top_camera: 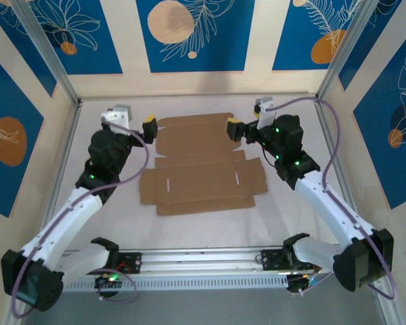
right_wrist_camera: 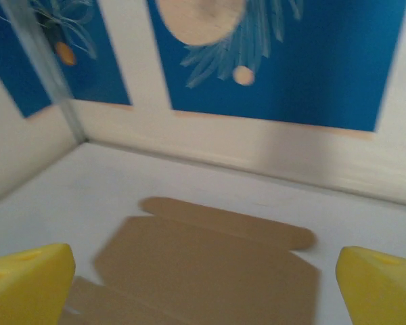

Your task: Fold the paper box

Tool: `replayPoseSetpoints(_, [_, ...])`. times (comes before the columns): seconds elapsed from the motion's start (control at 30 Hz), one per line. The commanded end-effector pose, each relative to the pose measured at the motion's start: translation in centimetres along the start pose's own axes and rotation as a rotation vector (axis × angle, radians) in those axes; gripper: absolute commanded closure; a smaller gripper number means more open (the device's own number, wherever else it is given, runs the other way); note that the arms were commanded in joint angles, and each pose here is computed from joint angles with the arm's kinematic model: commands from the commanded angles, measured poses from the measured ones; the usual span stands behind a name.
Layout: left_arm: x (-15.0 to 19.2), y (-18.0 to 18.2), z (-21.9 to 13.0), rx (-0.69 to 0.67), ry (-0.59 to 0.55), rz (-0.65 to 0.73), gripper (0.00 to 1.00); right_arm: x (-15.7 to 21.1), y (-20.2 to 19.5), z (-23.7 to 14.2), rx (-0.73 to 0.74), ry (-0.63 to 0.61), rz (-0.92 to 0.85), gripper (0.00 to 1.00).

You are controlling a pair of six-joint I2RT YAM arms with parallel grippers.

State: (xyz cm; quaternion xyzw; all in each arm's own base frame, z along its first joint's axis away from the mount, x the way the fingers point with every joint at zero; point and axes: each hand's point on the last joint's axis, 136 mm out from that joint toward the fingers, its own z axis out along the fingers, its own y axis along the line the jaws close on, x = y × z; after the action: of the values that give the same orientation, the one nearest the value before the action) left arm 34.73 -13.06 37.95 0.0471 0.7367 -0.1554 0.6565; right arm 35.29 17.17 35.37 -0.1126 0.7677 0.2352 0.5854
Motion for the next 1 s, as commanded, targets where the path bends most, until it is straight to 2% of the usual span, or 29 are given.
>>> replayPoseSetpoints(0.0, [7.9, 0.3, -3.2, -0.079, 0.535, -0.182, 0.0, 2.8, -3.9, -3.5, 0.24, 0.289, 0.327, 0.01])
replayPoseSetpoints(0.03, [8.9, 1.1, -3.5, -0.134, 0.591, -0.196, 0.0, 2.5, -3.8, -3.4, 0.19, 0.304, 0.381, 0.01])
replayPoseSetpoints(0.07, [10.5, 1.5, -3.4, -0.155, 0.636, -0.218, 0.0, 2.3, -4.1, -3.1, 0.133, 0.31, 0.438, 0.06])
replayPoseSetpoints(0.1, [11.9, 1.2, -3.1, -0.128, 0.662, -0.273, 0.0, 2.3, -5.1, -2.8, 0.133, 0.3, 0.49, 0.15])
replayPoseSetpoints(0.13, [13.2, 1.1, -3.2, -0.115, 0.684, -0.352, 0.0, 2.7, -5.9, -2.4, 0.164, 0.314, 0.495, 0.17])
replayPoseSetpoints(0.2, [15.0, -0.7, -3.0, 0.0, 0.722, -0.534, 0.0, 4.6, -5.6, -1.3, 0.15, 0.431, 0.439, 0.16])
replayPoseSetpoints(0.27, [16.6, -2.5, -3.2, 0.079, 0.77, -0.6, 0.0, 7.7, -6.1, 0.2, 0.199, 0.533, 0.426, 0.13])
replayPoseSetpoints(0.3, [17.5, -3.5, -3.1, 0.121, 0.784, -0.615, 0.0, 8.9, -5.7, 0.8, 0.157, 0.592, 0.409, 0.17])
replayPoseSetpoints(0.33, [18.8, -4.5, -3.2, 0.149, 0.815, -0.617, 0.0, 10.4, -6.5, 1.3, 0.192, 0.647, 0.385, 0.22])
replayPoseSetpoints(0.4, [22.2, -5.7, -3.2, 0.14, 0.916, -0.576, 0.1, 12.9, -8.7, 2.2, 0.277, 0.74, 0.366, 0.26])
replayPoseSetpoints(0.47, [25.2, -7.1, -3.4, 0.156, 1.004, -0.548, 0.22, 15.1, -10.8, 3.5, 0.297, 0.81, 0.408, 0.3])
replayPoseSetpoints(0.57, [28.7, -7.4, -3.5, 0.137, 1.068, -0.569, 0.45, 18.0, -13.4, 5.0, 0.341, 0.915, 0.451, 0.35])
replayPoseSetpoints(0.7, [31.5, -7.3, -3.1, 0.105, 1.129, -0.591, 0.67, 22.2, -13.4, 6.1, 0.318, 1.006, 0.49, 0.46])
replayPoseSetpoints(0.77, [32.4, -7.2, -2.6, 0.088, 1.138, -0.602, 0.72, 23.9, -13.9, 6.0, 0.348, 1.032, 0.511, 0.55])
replayPoseSetpoints(0.87, [34.1, -7.1, -1.8, 0.058, 1.177, -0.603, 0.85, 25.6, -15.0, 5.4, 0.413, 1.053, 0.511, 0.62])
replayPoseSetpoints(0.93, [35.0, -6.6, -1.3, 0.024, 1.185, -0.597, 0.87, 26.7, -15.7, 4.9, 0.473, 1.078, 0.49, 0.65])
replayPoseSetpoints(0.97, [35.3, -6.0, -1.0, -0.008, 1.184, -0.597, 0.9, 27.4, -16.1, 4.4, 0.514, 1.097, 0.486, 0.7])
